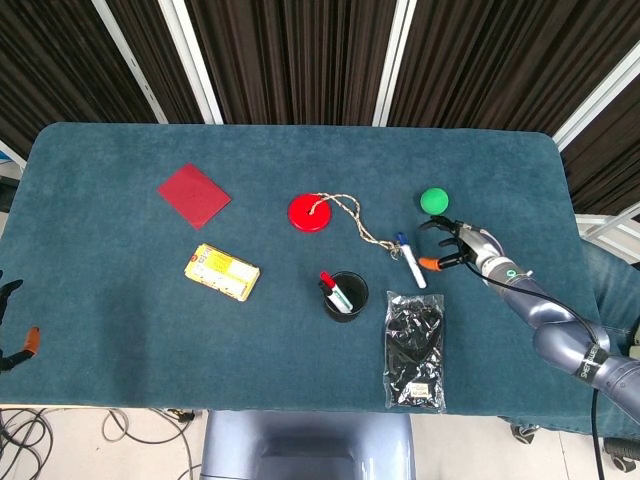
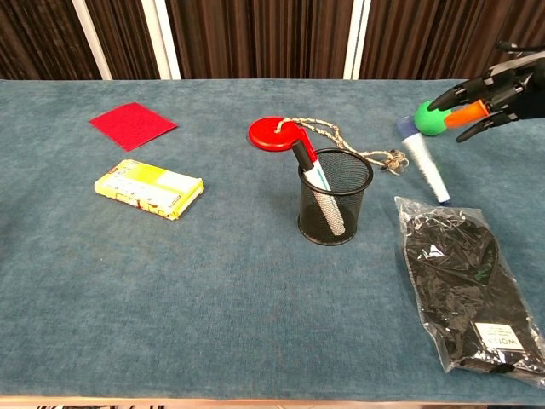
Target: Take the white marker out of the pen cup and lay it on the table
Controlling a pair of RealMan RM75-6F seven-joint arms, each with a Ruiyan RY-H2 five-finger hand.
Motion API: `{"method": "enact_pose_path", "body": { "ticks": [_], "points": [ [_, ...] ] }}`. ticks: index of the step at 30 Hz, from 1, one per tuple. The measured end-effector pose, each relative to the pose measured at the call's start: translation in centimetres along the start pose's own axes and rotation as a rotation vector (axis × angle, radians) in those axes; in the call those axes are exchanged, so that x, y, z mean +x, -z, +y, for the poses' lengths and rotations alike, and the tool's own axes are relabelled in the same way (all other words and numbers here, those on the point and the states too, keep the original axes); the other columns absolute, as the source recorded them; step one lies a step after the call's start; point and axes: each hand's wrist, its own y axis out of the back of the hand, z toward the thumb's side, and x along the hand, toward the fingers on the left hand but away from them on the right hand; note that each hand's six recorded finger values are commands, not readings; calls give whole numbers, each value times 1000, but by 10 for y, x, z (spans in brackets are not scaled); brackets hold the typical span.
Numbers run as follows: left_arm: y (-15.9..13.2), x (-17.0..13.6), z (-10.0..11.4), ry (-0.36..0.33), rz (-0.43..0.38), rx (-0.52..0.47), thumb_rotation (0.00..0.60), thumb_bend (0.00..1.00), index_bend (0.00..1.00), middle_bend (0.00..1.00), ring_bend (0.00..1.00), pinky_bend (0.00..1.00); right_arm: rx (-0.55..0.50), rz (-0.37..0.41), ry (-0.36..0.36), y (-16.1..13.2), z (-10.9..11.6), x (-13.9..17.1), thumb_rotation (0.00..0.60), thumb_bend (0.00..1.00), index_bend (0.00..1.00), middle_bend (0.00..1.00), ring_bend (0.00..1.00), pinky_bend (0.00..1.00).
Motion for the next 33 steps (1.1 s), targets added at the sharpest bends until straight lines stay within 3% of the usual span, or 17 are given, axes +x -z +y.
{"method": "enact_pose_path", "body": {
  "ticks": [4, 10, 19, 26, 33],
  "points": [
    [0, -1, -1, 4, 4, -4, 600, 399, 141, 0, 0, 35, 38, 5, 11, -4, 5, 1, 600, 186, 0, 0, 0, 174],
    [0, -1, 0, 3, 3, -5, 600, 399, 141, 0, 0, 35, 84, 71, 92, -19, 25, 13, 600, 186, 0, 0, 0, 174],
    [-1, -1, -1, 1, -1, 6, 600, 399, 141, 0, 0, 35, 380, 195, 311, -35, 56, 60, 600, 185, 0, 0, 0, 174],
    [-1, -3, -1, 1, -5, 13, 600, 399, 141, 0, 0, 31, 696, 207, 528, -19, 47, 117, 600, 185, 0, 0, 0, 174],
    [-1, -3, -1, -1, -5, 17, 600, 399, 142, 0, 0, 31, 833, 133, 691, 33, 21, 168, 600, 186, 0, 0, 0, 174]
  ]
}}
